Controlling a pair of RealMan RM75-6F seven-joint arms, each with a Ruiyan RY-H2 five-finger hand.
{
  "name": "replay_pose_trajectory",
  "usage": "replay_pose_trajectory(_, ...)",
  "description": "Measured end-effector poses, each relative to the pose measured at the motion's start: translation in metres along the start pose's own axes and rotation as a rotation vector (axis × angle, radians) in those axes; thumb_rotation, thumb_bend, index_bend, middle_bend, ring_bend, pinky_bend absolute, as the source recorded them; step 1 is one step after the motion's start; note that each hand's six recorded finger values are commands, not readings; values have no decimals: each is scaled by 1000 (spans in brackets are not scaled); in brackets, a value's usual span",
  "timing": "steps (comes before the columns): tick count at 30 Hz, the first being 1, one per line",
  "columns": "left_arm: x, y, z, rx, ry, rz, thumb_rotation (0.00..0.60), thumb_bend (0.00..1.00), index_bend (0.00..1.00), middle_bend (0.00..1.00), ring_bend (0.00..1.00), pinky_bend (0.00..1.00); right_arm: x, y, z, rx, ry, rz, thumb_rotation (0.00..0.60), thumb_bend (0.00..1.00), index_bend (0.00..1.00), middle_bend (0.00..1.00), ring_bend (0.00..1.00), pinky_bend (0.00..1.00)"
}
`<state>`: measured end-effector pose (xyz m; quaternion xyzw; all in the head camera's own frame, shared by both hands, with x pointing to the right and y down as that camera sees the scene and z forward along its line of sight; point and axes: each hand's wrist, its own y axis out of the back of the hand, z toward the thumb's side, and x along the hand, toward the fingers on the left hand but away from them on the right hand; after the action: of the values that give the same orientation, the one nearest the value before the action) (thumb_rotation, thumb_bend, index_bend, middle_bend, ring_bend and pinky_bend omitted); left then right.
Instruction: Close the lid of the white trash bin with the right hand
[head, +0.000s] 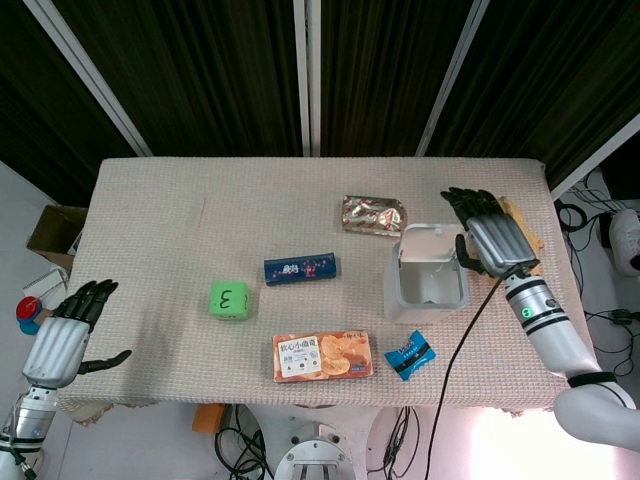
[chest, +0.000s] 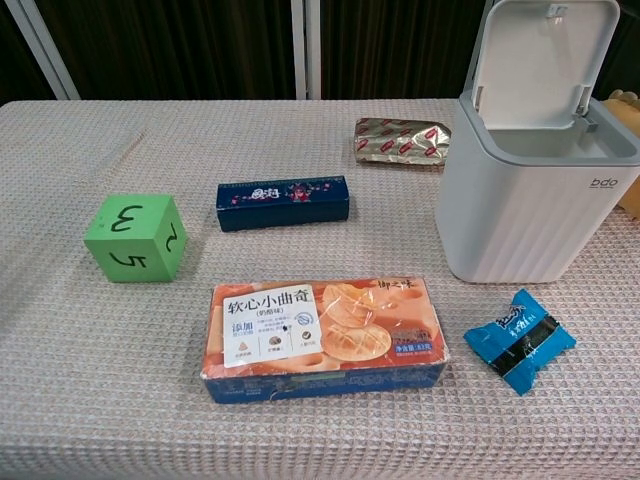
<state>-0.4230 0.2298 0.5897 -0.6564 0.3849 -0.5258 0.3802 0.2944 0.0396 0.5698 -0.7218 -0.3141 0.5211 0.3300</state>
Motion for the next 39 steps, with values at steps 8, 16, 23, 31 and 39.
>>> replay_pose_trajectory(8, -1, 1, -1, 0, 0, 8, 480, 0, 78, 94, 64, 221, 2, -11, 5, -67, 37, 76, 600, 1000, 0, 165, 0, 0)
replay_pose_trajectory(16, -2, 1, -2, 5, 1, 3, 479, 0, 78, 94, 64, 222, 14, -13, 8, -46, 81, 56, 600, 1000, 0, 210, 0, 0)
replay_pose_trajectory(23, -2, -1, 0, 12, -2, -7, 478, 0, 78, 94, 64, 221, 34, -26, 9, -19, 124, 61, 600, 1000, 0, 225, 0, 0)
replay_pose_trajectory(31, -2, -1, 3, 25, -11, -15, 481, 0, 79, 94, 64, 221, 60, -62, 3, 39, 176, 91, 600, 1000, 0, 224, 0, 0)
replay_pose_trajectory(39, -3, -1, 7, 29, -18, -16, 480, 0, 79, 94, 64, 221, 65, -80, -2, 41, 177, 101, 600, 1000, 0, 224, 0, 0)
